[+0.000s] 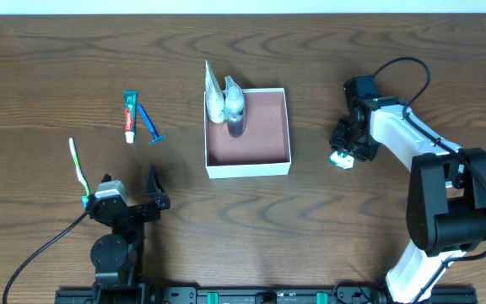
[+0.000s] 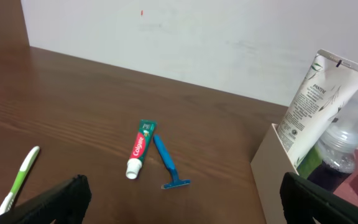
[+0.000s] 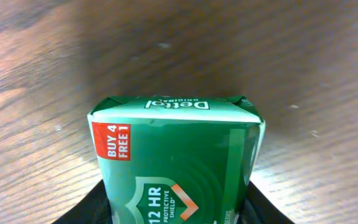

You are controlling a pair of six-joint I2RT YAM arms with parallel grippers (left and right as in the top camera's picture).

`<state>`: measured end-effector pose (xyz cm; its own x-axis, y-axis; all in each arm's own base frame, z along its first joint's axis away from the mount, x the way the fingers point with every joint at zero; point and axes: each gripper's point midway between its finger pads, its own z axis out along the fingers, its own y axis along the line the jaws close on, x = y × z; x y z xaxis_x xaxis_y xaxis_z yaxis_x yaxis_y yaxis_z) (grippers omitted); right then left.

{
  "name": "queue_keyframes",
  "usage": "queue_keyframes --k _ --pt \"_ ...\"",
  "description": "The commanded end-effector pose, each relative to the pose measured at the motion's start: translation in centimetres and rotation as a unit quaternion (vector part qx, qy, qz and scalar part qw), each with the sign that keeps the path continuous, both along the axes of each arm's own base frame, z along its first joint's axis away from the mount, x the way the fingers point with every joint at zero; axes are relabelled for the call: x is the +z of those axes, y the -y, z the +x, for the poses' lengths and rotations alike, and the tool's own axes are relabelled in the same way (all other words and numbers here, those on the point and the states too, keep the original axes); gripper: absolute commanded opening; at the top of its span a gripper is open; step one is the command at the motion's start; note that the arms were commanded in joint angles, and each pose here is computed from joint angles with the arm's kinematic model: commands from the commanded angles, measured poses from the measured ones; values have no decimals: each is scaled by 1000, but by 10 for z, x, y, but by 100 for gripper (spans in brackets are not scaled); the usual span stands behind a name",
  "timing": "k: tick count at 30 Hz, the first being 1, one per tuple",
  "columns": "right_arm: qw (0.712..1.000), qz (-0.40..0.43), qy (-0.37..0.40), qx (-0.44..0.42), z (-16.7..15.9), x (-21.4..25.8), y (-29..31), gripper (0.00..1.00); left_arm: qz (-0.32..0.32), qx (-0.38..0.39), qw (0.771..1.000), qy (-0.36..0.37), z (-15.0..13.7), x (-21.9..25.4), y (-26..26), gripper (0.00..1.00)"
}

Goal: Pack container
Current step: 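Close the right gripper on the soap bar and lift it, then carry the soap bar with the right gripper over the box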

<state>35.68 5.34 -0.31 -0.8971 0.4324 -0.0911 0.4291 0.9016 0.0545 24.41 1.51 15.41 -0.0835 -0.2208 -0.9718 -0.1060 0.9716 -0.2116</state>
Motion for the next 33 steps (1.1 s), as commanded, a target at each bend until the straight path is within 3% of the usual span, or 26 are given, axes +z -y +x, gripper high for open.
queue_keyframes --k 1,6,12,19,26,33 --pt "995 72 -3 67 1 -3 -29 27 7 4 1000 -29 -1 -19 -2 98" --pt "973 156 70 153 24 51 -63 31 7 4 1000 -29 -1 -19 -2 98" --pt "957 153 155 194 38 131 -67 31 7 4 1000 -29 -1 -19 -2 98" --pt "908 222 247 255 28 210 -98 33 7 4 1000 -29 -1 -19 -2 98" --pt "892 242 240 298 9 213 -153 33 7 4 1000 -29 -1 -19 -2 98" --pt "906 207 217 299 -3 185 -211 32 7 4 1000 -29 -1 -19 -2 98"
